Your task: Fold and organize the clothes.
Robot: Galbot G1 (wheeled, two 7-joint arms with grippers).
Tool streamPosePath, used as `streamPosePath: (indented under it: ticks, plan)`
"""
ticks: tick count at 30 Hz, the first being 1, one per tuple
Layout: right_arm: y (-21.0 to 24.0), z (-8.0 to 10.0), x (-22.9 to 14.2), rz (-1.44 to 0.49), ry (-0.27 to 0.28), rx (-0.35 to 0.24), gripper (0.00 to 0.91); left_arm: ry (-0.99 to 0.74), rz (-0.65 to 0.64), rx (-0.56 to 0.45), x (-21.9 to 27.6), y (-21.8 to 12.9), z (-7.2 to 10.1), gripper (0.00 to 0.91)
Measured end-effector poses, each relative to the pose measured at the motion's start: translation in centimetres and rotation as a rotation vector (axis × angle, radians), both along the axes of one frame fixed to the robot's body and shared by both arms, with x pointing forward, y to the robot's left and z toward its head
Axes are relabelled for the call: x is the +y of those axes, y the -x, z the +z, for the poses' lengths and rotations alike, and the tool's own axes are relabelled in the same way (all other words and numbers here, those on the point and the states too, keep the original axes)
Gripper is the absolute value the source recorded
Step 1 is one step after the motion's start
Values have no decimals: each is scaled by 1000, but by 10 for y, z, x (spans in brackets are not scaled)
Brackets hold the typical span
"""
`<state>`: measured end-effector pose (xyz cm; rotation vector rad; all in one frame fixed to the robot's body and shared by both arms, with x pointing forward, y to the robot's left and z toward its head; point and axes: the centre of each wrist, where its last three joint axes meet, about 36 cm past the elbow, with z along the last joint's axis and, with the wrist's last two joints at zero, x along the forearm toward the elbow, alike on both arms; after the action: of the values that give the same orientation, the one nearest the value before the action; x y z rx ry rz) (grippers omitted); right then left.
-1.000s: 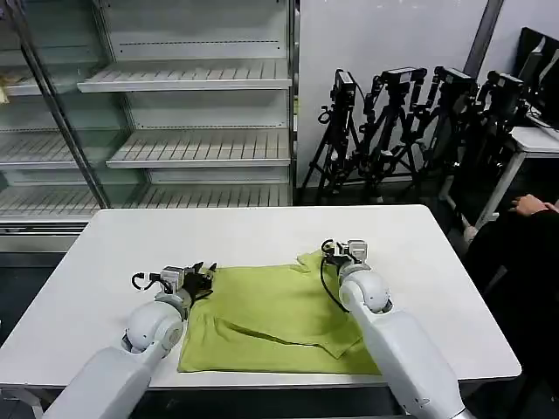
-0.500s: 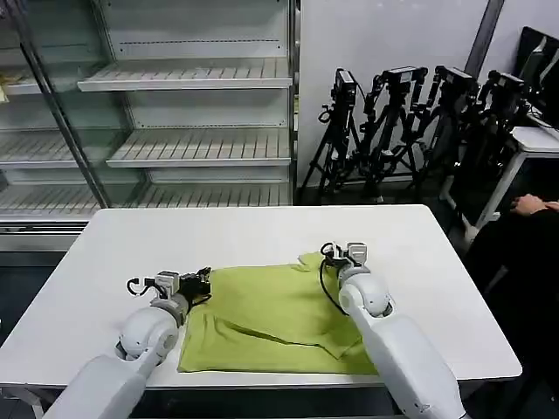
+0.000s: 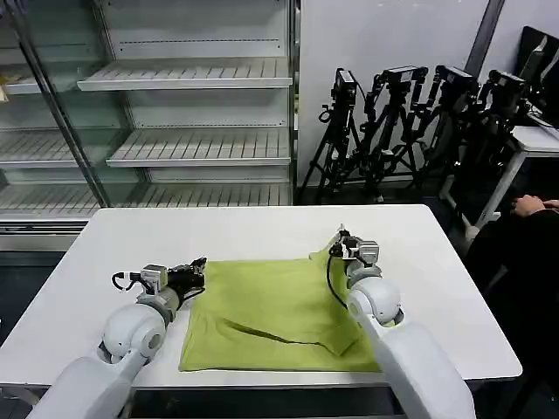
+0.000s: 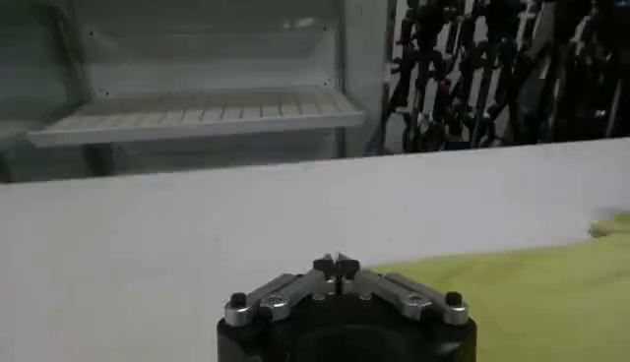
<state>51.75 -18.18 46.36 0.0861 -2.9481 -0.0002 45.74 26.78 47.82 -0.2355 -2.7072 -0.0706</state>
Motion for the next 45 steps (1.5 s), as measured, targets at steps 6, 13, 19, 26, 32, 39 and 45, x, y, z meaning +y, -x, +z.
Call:
streamPosePath:
  ticks: [6, 13, 19, 26, 32, 39, 45]
  plan:
    - [32, 1, -13, 12, 0, -43, 0, -2, -16, -30, -1, 18, 8, 30]
    - [79, -6, -18, 29, -4, -64, 0, -14, -43, -55, -4, 47, 11, 30]
    - [118, -13, -20, 33, -5, -70, 0, -27, -63, -62, -6, 70, 12, 30]
    - [155, -21, -24, 27, -5, -48, 0, -43, -81, -58, -7, 96, 11, 30]
    - [180, -25, -30, 14, -7, -16, 0, -54, -92, -39, -7, 114, 7, 30]
    - [199, -36, -30, -5, -11, 41, 0, -62, -119, -9, -14, 132, -1, 30]
    - [206, -37, -31, -33, -5, 75, 907, -91, -115, 0, -16, 138, -7, 907]
